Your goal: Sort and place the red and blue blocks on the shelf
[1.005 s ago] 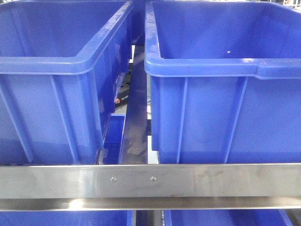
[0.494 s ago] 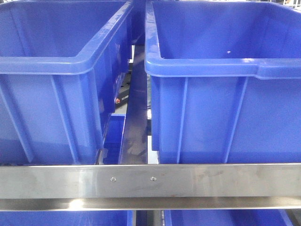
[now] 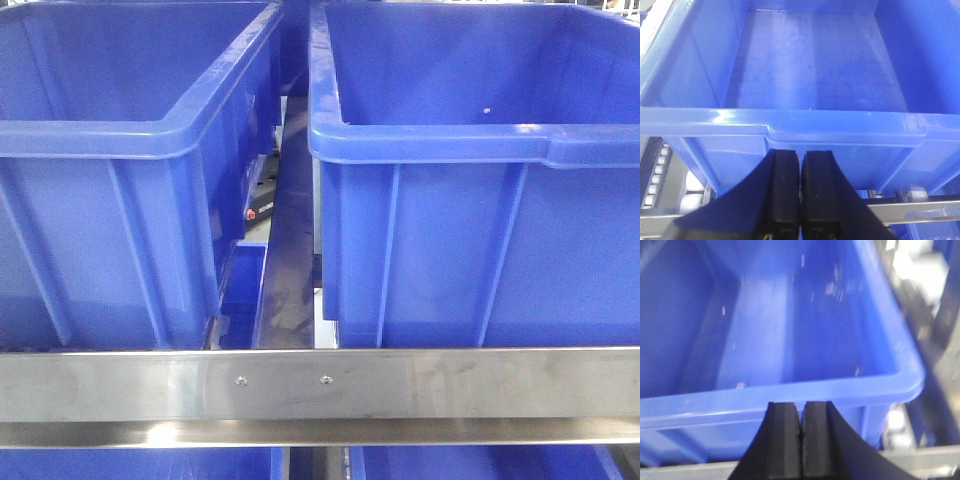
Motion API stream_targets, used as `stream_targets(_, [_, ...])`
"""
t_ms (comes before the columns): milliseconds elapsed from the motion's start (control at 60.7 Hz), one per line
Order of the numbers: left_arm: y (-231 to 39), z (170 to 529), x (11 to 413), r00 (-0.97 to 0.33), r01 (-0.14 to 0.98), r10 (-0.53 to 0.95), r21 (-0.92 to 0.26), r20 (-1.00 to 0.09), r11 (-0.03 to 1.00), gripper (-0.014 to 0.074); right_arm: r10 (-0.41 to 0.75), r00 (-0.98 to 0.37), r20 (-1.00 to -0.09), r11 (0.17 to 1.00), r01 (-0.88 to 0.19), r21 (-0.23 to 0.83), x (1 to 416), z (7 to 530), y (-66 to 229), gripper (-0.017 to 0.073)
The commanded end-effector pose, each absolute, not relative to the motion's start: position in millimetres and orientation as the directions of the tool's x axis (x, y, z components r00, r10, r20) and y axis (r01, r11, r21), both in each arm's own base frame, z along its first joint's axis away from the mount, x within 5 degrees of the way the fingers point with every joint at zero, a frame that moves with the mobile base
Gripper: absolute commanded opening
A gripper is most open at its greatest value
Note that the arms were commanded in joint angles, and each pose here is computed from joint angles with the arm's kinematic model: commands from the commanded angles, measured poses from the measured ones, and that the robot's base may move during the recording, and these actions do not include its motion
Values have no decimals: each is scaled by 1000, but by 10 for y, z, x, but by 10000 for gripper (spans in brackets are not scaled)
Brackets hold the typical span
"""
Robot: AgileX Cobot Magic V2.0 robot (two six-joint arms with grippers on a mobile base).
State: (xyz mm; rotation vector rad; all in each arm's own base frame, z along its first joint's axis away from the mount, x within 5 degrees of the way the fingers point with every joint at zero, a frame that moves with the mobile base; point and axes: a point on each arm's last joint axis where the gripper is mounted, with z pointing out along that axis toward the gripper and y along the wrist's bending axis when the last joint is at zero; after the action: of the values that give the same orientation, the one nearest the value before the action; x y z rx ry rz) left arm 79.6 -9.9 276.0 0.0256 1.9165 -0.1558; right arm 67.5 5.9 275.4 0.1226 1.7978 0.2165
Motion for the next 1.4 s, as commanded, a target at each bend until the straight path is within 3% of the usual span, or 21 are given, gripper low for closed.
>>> stream_targets(0, [-116, 2906, 817, -259, 119, -65, -98, -964, 988, 126, 169, -71, -983, 983, -59, 174, 639, 2831, 45, 48])
stream_targets(198, [-116, 2906, 817, -259, 119, -65, -98, -964, 988, 126, 171, 43, -984, 983, -78, 167, 567, 2422, 39, 48])
stream_targets(428, [-115, 2904, 816, -260, 119, -64, -98, -963, 988, 126, 171, 33, -985, 983, -77, 168, 537, 2081, 38, 48])
stream_targets(1384, [-116, 2906, 817, -258, 119, -65, -98, -964, 988, 126, 145, 33, -989, 987, -74, 142, 543, 2055, 36, 48])
